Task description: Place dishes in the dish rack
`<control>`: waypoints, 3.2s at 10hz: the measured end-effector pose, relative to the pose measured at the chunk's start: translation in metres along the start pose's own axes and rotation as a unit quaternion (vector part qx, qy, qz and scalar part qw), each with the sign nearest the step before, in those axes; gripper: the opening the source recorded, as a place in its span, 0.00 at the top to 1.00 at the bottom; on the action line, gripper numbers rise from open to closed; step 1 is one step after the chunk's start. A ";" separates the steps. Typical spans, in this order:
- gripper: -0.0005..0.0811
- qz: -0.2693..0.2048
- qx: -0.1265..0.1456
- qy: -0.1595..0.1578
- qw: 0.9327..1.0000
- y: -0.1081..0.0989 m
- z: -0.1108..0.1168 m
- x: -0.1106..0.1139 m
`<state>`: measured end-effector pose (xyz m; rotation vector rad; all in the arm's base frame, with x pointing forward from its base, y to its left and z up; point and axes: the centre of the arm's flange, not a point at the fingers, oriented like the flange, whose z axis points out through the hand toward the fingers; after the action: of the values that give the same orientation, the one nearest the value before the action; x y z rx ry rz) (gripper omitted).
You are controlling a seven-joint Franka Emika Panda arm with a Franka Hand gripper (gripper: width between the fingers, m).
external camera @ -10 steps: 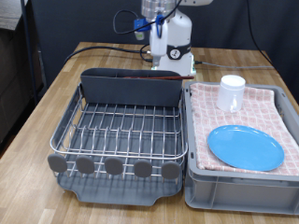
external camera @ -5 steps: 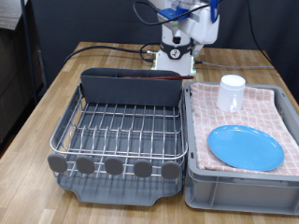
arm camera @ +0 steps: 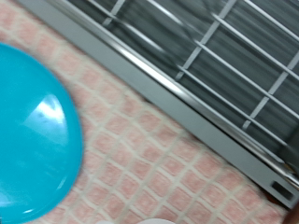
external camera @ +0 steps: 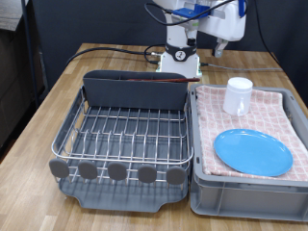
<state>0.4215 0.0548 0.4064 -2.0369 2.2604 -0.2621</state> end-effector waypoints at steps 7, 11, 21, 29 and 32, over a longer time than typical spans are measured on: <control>0.01 -0.044 0.001 -0.021 0.999 -0.055 0.019 -0.064; 0.01 -0.054 0.042 -0.092 0.993 -0.055 0.058 -0.064; 0.01 -0.109 0.080 -0.197 0.971 -0.038 0.129 -0.034; 0.01 -0.116 0.084 -0.216 0.966 -0.039 0.159 -0.039; 0.01 -0.114 0.080 -0.216 0.966 -0.038 0.168 -0.039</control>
<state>0.4935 0.0787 0.2464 -2.0287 1.6982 -0.0084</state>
